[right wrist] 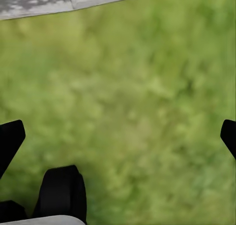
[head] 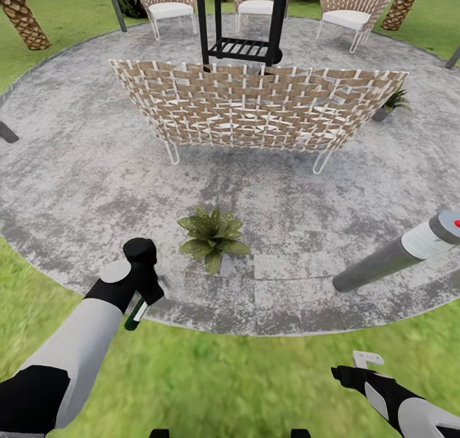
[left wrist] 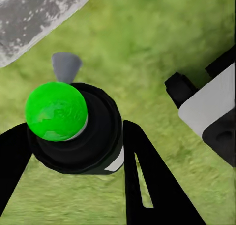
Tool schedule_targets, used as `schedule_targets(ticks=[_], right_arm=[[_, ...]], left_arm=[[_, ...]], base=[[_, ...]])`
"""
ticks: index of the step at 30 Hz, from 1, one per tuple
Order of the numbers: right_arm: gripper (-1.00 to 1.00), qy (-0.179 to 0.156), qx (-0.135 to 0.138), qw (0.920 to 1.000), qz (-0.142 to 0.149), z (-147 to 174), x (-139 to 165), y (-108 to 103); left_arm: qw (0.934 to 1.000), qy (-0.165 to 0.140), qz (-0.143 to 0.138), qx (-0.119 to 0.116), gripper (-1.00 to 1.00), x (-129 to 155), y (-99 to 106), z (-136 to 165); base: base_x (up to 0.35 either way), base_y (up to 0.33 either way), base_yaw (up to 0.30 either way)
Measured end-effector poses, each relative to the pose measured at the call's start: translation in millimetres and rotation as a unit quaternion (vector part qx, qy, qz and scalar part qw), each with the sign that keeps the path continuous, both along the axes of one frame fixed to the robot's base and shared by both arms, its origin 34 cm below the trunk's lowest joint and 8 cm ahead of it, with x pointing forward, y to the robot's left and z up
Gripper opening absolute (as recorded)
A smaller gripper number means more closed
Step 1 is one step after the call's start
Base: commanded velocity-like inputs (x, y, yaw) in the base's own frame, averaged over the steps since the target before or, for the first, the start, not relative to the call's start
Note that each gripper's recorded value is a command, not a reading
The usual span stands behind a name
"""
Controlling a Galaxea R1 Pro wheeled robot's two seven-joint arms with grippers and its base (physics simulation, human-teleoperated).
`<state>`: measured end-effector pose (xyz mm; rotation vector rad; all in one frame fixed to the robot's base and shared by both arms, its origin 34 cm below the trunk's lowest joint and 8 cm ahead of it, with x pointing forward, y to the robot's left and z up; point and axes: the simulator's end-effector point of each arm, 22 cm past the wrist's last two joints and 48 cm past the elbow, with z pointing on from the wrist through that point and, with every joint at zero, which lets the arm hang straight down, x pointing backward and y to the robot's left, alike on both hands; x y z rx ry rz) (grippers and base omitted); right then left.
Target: Pick up the pesticide atomizer in the garden and spray insectifuge to fully cover both potted plants in the garden.
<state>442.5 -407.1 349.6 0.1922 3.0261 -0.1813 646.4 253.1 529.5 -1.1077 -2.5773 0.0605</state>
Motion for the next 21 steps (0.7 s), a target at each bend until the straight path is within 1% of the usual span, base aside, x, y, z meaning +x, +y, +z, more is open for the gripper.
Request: schedule_targets(ticks=[1,3,4,5,6,7,9,10,12,15,21], right_arm=[[1.00,0.000,0.000,1.0000,0.000,0,0,0],[1.00,0.000,0.000,1.0000,0.000,0,0,0],[1.00,0.001,0.001,1.0000,0.000,0,-1,0],[1.00,0.002,0.001,1.0000,0.000,0,-2,0],[1.00,0.002,0.001,1.0000,0.000,0,-2,0],[1.00,0.002,0.001,1.0000,0.000,0,-2,0],[1.00,0.002,0.001,1.0000,-0.001,0,-2,0],[1.00,0.002,0.001,1.0000,-0.001,0,-2,0],[1.00,0.002,0.001,1.0000,-0.002,0,-3,0],[1.00,0.002,0.001,1.0000,-0.002,0,-3,0],[1.00,0.002,0.001,1.0000,-0.002,0,-3,0]], left_arm=[[0.9996,-0.015,0.022,-0.010,-1.00,9,3,5],[0.9973,-0.031,0.061,-0.025,-1.00,18,8,11],[0.9964,-0.038,0.071,-0.026,-1.00,21,12,11],[0.9957,-0.048,0.076,-0.021,-1.00,25,16,10],[0.9953,-0.055,0.077,-0.017,-1.00,28,18,9],[0.9944,-0.066,0.079,-0.023,-1.00,32,12,8],[0.9918,-0.080,0.088,-0.045,-1.00,39,-2,6],[0.9896,-0.094,0.094,-0.056,-1.00,45,-8,5],[0.9888,-0.100,0.095,-0.057,-1.00,48,-8,5],[0.9887,-0.101,0.095,-0.056,-1.00,47,-8,3],[0.9908,-0.082,0.094,-0.053,-1.00,36,-7,-5]], base=[[0.000,0.000,0.009],[0.000,0.000,0.003],[0.000,0.000,0.001],[0.000,0.000,0.000],[0.000,0.000,0.000],[0.000,0.000,0.000],[0.011,0.000,0.000],[0.070,0.000,0.000],[0.165,-0.036,0.000],[0.269,-0.115,0.000],[0.305,-0.145,0.000]])
